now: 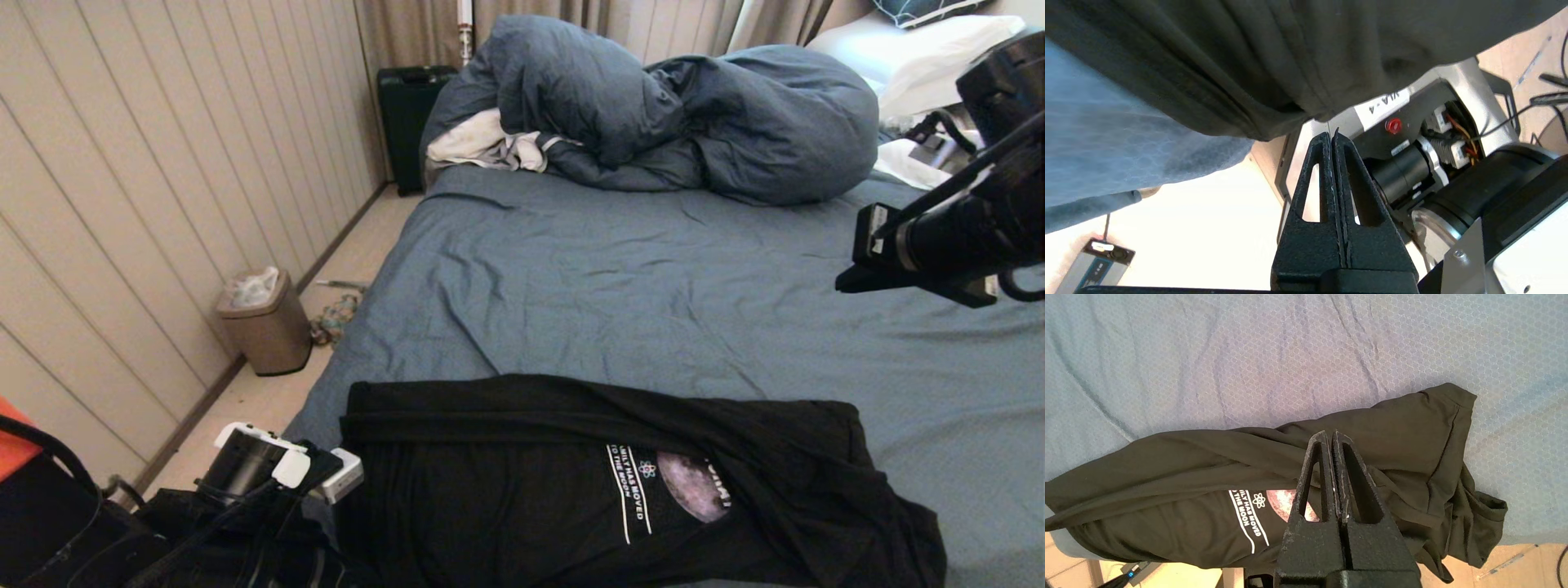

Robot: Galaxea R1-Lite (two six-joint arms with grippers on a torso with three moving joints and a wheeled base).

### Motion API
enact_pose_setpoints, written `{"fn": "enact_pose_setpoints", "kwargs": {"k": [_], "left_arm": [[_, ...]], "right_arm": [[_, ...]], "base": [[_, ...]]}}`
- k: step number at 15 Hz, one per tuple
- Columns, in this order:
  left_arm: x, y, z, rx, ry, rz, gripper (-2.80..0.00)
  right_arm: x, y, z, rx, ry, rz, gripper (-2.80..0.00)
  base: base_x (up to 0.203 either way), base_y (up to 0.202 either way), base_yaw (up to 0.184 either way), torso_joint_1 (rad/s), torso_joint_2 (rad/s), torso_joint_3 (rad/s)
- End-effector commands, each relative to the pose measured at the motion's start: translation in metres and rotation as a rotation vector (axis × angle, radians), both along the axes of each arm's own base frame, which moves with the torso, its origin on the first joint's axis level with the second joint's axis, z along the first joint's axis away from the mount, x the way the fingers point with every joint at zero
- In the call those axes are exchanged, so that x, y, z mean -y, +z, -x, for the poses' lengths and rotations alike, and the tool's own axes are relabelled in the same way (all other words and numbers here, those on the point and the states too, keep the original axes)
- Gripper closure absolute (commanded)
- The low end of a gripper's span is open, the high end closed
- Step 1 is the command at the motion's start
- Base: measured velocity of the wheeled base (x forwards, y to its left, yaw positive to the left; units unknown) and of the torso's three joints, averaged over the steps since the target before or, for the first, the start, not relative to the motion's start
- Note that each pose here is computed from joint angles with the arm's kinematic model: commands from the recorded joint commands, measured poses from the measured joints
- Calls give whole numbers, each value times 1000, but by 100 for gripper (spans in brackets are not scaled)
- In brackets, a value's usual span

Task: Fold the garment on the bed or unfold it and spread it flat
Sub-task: Fold the black T-shirt

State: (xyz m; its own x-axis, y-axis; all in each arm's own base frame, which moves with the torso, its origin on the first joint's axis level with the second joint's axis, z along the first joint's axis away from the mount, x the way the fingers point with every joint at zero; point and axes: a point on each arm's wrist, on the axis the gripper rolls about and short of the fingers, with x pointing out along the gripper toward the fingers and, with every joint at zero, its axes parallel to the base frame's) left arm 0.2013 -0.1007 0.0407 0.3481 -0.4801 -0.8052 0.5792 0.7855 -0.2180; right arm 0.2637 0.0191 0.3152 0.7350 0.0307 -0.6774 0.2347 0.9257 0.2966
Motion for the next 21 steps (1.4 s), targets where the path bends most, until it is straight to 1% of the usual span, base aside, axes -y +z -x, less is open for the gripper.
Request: {"fn": "enact_pose_setpoints", "kwargs": {"k": [1,4,5,7,9,14,16,18,19,21], "left_arm": [[0,13,0,45,-2,22,0],[5,43,-11,131,-1,63,0],[7,54,-16,144,0,70,0],[12,78,-27,151,8,86,0],[15,101,-38,157,43,119,0],[16,129,-68,162,101,137,0],[14,130,-67,110,113,118,0],[11,125,-61,85,119,107,0],[3,120,-61,66,144,99,0],[-10,99,-50,-7,181,67,0]], "right_arm": [[0,-2,-1,-10,2,1,0],[0,-2,-3,7,11,0,0],[0,-2,-4,15,24,8,0],[1,-3,-3,14,39,2,0],[0,-2,-3,15,58,-15,0],[-2,0,-4,43,95,-42,0],[-4,-3,-3,31,113,-53,0],[-4,-5,0,27,128,-54,0],[-4,-8,1,25,135,-48,0],[-3,-14,-2,36,133,-44,0]], "base": [[0,0,0,0,0,0],[0,0,0,0,0,0],[0,0,0,0,0,0],[0,0,0,0,0,0],[0,0,0,0,0,0],[0,0,0,0,0,0],[0,0,0,0,0,0],[0,0,0,0,0,0],[0,0,0,0,0,0],[0,0,0,0,0,0]]}}
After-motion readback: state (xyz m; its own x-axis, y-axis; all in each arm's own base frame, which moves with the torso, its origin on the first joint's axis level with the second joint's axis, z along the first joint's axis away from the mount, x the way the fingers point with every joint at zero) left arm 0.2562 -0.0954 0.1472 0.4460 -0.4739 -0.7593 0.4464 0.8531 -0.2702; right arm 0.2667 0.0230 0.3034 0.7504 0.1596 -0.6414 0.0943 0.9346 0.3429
